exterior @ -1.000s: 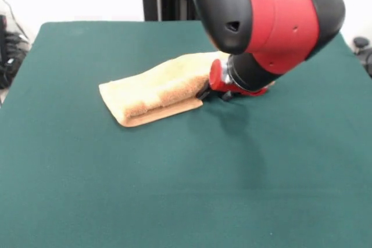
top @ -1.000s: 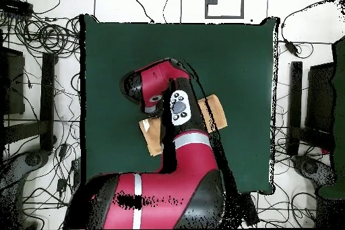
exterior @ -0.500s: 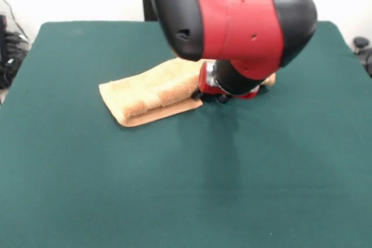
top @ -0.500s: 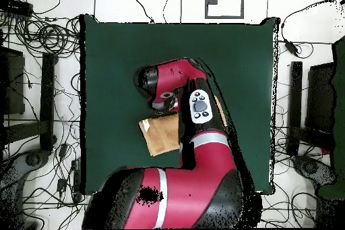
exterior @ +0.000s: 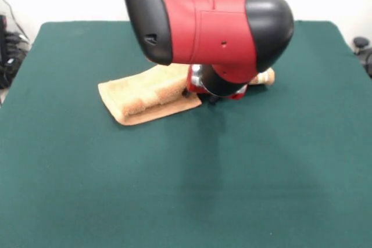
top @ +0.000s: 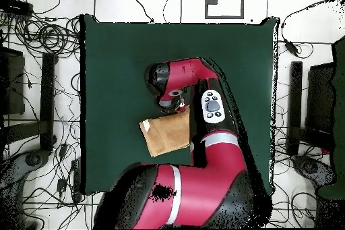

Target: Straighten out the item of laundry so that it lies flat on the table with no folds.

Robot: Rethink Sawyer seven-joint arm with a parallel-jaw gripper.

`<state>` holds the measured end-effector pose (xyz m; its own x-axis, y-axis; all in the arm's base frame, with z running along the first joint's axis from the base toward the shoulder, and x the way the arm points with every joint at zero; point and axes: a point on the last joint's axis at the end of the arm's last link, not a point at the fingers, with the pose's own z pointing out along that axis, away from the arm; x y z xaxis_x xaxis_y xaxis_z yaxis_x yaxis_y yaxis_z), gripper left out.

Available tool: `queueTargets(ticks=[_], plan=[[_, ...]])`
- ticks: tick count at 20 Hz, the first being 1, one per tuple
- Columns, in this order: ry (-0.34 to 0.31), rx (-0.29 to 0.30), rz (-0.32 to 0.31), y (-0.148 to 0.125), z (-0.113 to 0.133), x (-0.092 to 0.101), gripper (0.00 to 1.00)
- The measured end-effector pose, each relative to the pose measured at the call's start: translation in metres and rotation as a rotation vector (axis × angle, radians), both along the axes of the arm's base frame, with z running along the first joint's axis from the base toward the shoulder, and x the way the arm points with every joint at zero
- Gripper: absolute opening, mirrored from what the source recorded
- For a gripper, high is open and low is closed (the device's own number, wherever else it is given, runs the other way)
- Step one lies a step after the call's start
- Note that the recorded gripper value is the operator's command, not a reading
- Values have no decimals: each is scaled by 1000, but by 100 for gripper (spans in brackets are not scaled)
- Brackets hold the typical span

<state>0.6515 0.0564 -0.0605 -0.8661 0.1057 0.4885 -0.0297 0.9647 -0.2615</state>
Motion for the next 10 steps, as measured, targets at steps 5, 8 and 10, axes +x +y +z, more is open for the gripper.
queueTargets(ticks=[5, 8, 10], plan=[[-3, -30, -11, -26, 3, 2, 100], [3, -45, -24, -40, 5, 4, 100], [16, -62, -47, -58, 9, 7, 100]])
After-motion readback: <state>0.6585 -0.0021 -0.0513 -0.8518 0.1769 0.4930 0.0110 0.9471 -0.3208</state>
